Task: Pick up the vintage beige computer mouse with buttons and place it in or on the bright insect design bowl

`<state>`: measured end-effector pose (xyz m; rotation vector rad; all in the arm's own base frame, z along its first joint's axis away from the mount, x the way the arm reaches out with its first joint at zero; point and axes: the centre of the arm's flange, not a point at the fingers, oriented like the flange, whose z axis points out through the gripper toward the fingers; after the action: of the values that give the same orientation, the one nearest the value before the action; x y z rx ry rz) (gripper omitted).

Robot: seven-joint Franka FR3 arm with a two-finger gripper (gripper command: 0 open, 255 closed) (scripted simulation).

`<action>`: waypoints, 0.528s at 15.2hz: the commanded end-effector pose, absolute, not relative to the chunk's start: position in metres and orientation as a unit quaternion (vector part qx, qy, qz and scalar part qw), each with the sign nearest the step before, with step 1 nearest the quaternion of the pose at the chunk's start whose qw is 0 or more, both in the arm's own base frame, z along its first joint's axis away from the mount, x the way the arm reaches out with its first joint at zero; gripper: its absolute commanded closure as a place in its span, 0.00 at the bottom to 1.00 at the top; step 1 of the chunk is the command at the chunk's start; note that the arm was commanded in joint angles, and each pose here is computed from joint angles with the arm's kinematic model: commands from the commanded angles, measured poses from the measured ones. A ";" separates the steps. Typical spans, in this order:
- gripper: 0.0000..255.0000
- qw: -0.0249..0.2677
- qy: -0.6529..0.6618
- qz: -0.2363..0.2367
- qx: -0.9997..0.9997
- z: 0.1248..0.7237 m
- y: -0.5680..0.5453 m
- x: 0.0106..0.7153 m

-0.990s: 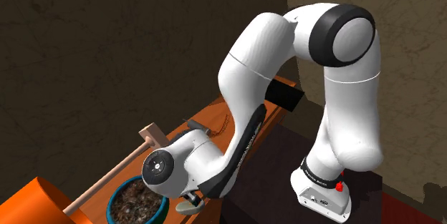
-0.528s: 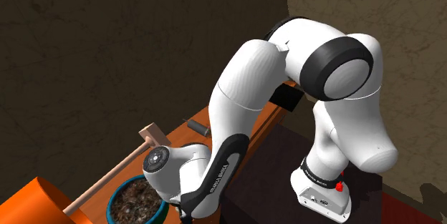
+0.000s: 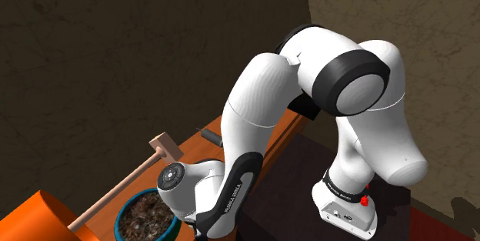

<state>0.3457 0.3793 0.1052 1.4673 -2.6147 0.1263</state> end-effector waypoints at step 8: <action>1.00 0.070 -0.869 0.042 0.488 0.105 0.379 0.346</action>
<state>0.3460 0.3795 0.1053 1.4677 -2.6157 0.1258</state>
